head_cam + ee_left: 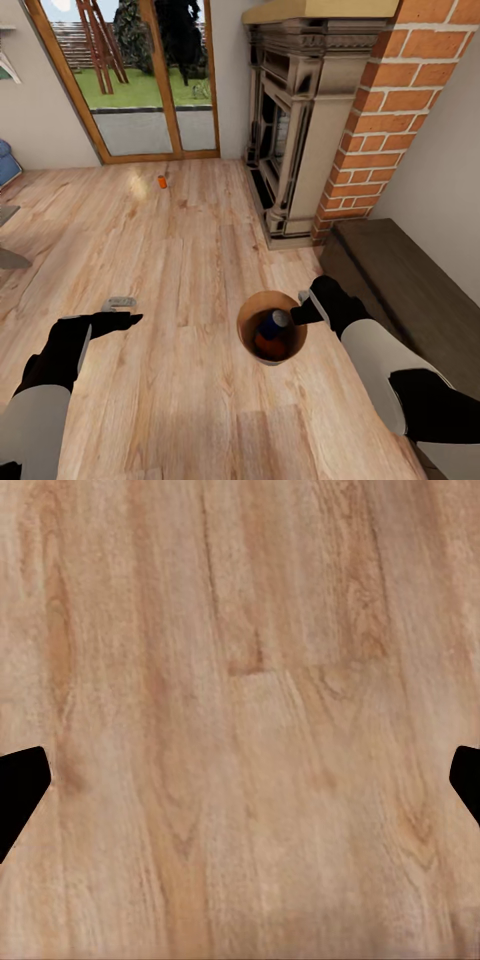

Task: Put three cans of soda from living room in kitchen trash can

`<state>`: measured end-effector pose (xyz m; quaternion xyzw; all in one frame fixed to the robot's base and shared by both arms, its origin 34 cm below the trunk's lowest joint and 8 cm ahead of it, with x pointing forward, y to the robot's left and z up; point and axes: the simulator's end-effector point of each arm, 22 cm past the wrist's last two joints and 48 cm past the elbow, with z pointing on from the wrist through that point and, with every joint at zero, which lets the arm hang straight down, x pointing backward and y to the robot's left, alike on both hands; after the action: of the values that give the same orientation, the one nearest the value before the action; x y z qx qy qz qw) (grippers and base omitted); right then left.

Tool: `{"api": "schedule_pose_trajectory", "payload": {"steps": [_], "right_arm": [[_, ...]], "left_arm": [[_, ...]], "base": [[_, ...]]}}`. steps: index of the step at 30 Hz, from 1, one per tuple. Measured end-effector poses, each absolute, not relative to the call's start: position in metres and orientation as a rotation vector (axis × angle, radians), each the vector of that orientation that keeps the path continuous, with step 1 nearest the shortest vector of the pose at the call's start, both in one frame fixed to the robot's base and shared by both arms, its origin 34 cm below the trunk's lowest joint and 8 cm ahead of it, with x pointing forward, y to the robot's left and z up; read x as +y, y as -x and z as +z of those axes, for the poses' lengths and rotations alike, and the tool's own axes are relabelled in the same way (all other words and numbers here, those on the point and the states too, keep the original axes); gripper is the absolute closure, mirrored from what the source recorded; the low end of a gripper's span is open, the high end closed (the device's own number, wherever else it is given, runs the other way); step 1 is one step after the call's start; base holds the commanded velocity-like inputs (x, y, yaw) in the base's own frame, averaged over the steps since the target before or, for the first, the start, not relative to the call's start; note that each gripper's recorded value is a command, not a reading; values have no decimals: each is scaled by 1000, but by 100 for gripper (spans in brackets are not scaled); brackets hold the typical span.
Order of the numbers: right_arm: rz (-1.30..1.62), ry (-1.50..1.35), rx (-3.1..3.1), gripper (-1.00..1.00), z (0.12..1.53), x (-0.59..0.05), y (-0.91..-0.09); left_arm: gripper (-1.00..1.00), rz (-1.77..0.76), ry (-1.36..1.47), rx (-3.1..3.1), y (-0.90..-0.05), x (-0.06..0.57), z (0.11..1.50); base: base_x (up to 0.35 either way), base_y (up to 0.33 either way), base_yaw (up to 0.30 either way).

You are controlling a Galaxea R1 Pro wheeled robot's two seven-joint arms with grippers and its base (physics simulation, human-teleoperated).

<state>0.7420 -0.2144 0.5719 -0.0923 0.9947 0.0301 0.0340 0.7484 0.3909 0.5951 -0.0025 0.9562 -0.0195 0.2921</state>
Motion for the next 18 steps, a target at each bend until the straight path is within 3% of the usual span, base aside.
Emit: {"api": "schedule_pose_trajectory", "payload": {"steps": [12,18], "right_arm": [[105,267,3094,100,557,-212,-721],[136,250,3094,100,557,-208,-721]], "left_arm": [[-100,-15,-21,2557,-751,374,589],[-100,-17,-25,2558,-751,372,589]], "base": [[99,319,0],[217,260,0]]}}
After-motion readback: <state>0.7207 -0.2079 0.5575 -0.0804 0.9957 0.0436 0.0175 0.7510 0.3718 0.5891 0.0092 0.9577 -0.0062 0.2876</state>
